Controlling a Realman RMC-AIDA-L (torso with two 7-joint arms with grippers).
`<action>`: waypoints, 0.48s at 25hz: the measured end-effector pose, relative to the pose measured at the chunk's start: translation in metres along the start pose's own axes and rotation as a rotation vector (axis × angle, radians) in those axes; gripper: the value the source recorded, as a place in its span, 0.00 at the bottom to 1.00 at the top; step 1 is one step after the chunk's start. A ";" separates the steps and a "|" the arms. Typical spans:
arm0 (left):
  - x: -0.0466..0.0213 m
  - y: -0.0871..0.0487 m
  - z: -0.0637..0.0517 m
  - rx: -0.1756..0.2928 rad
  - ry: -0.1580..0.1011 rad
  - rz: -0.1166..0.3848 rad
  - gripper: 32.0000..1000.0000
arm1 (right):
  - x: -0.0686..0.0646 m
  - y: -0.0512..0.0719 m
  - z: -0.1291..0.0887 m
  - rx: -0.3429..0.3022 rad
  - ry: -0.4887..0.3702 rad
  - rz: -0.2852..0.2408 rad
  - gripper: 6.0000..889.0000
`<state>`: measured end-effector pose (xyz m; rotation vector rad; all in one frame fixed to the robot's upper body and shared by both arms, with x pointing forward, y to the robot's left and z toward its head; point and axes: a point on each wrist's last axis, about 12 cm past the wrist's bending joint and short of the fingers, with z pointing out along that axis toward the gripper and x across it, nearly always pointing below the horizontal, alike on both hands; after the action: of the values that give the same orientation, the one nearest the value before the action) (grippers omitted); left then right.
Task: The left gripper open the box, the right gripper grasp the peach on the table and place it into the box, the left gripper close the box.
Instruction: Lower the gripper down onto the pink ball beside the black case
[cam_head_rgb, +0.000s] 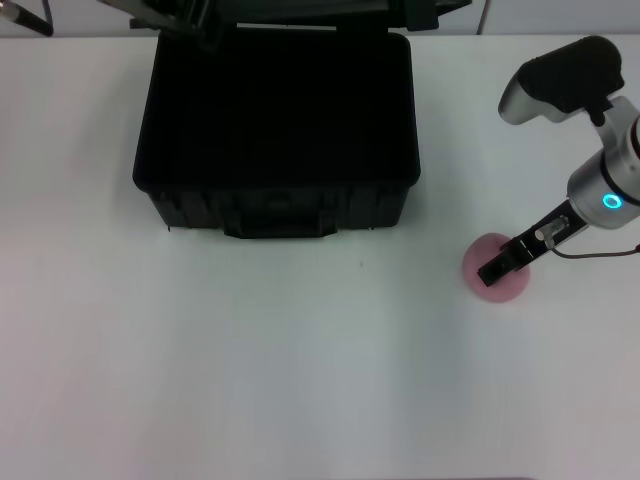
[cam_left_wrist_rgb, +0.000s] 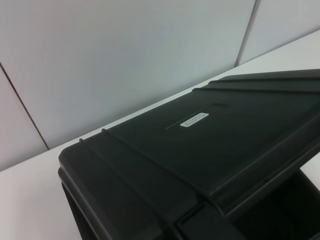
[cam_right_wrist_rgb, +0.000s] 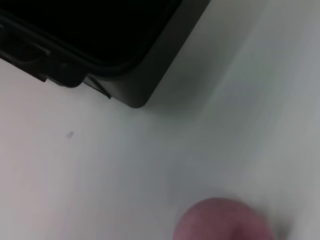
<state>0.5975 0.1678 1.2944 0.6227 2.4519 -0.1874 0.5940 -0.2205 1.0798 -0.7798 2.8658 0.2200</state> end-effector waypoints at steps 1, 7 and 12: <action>-0.0001 0.000 0.000 0.000 0.000 0.000 0.33 | 0.000 0.000 0.000 0.001 -0.001 0.001 0.86; -0.0005 0.000 0.000 0.000 -0.001 0.001 0.31 | 0.002 0.001 0.004 -0.011 0.001 0.005 0.85; -0.0007 -0.001 0.000 0.000 -0.002 0.002 0.30 | 0.003 0.000 0.006 -0.012 0.005 0.007 0.85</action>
<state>0.5976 0.1671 1.2951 0.6249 2.4497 -0.1871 0.5920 -0.2211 1.0729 -0.7731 2.8752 0.2365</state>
